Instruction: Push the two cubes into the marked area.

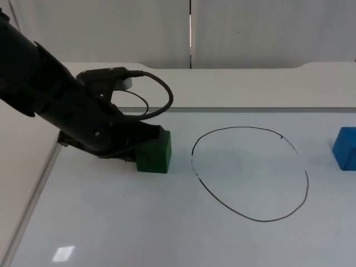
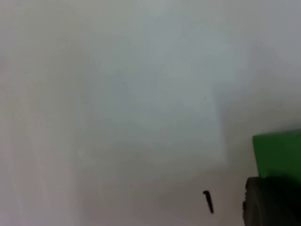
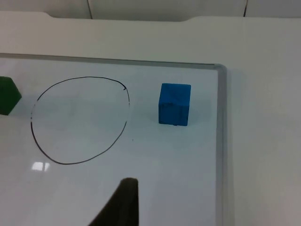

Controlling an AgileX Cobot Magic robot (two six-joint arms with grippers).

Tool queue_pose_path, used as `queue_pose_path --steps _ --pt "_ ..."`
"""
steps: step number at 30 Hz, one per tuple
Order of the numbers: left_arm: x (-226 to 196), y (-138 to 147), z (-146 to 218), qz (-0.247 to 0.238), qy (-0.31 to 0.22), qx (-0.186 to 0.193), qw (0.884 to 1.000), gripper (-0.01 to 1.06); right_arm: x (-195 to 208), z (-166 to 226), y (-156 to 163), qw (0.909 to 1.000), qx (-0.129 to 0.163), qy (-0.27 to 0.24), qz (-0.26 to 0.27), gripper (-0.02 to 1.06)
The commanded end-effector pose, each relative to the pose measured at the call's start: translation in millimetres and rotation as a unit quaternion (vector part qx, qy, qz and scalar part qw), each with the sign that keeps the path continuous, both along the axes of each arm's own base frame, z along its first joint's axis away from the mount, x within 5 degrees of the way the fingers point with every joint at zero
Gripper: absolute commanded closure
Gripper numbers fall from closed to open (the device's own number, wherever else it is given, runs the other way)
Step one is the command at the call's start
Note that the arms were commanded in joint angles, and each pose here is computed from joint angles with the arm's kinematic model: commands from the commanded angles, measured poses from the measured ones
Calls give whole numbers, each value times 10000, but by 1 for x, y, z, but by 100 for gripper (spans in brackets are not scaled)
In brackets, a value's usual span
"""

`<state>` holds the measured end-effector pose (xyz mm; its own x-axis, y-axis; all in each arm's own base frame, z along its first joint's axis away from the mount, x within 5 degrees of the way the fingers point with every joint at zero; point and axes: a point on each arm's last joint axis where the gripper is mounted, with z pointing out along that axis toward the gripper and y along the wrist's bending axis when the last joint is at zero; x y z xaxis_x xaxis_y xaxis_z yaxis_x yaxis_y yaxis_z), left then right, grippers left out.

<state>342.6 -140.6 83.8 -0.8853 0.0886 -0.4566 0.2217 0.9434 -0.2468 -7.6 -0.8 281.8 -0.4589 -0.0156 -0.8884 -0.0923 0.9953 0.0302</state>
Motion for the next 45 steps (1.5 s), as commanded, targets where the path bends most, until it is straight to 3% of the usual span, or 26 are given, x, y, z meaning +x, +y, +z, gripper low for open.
queue_pose_path --steps 1,45 --pt "1 -5 4 91 -65 -69 9999 105 0 -1 0 10000 2 -1 -30 -1" --pt "-11 -32 4 -18 8 -228 9997 105 0 -1 0 10000 2 -1 -30 -1"
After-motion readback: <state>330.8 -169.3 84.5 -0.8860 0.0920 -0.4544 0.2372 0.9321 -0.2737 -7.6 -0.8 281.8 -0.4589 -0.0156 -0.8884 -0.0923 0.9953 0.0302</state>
